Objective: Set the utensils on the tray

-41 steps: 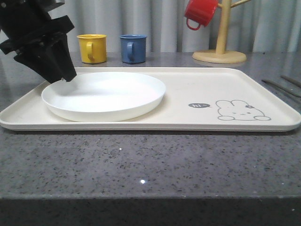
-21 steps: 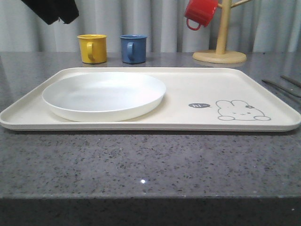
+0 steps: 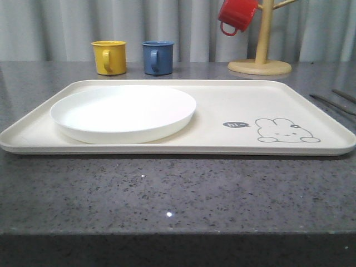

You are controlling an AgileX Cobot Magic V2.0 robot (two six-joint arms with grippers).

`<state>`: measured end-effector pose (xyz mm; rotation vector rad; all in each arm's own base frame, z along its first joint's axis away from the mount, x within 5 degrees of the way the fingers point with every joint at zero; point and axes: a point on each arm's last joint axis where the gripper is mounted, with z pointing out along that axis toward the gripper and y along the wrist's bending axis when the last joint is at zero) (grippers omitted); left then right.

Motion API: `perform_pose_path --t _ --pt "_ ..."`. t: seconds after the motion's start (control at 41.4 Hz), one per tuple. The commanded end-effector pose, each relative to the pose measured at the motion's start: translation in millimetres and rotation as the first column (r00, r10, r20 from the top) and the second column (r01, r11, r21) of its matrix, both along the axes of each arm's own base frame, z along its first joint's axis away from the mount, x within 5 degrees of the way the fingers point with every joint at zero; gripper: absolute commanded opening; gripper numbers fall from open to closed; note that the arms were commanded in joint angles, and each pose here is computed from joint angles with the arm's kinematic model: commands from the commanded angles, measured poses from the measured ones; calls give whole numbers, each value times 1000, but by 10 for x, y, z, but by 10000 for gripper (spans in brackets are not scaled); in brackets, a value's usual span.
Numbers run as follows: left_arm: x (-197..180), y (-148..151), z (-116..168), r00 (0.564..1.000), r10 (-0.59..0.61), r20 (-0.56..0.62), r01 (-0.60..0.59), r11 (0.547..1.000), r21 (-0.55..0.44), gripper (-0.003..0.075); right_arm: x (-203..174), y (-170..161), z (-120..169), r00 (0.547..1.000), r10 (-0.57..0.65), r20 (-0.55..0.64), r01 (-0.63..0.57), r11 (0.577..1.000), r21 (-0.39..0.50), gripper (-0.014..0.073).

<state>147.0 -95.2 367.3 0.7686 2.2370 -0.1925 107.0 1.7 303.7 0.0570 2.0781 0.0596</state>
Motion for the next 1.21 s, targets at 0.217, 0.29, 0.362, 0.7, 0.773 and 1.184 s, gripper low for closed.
perform_pose_path --t 0.217,0.29,0.362,0.7,0.773,1.184 --pt "-515 333 65 986 34 165 -5 984 -176 356 43 -5 134 997 0 81 1 1000 -11 433" --pt "-577 376 81 982 37 186 -1 981 -191 356 43 -5 134 997 0 81 1 1000 -11 433" --pt "-614 402 100 979 39 200 2 980 -201 356 43 -5 134 997 0 81 1 1000 -11 433" --pt "-623 408 101 979 39 202 3 979 -202 356 34 4 179 997 1 83 -2 1000 6 433" --pt "-623 408 101 979 39 202 3 979 -202 356 40 6 223 999 3 42 -4 1000 6 433" --pt "-623 408 102 978 39 203 3 979 -203 356 601 71 482 957 72 -281 -61 997 48 433"
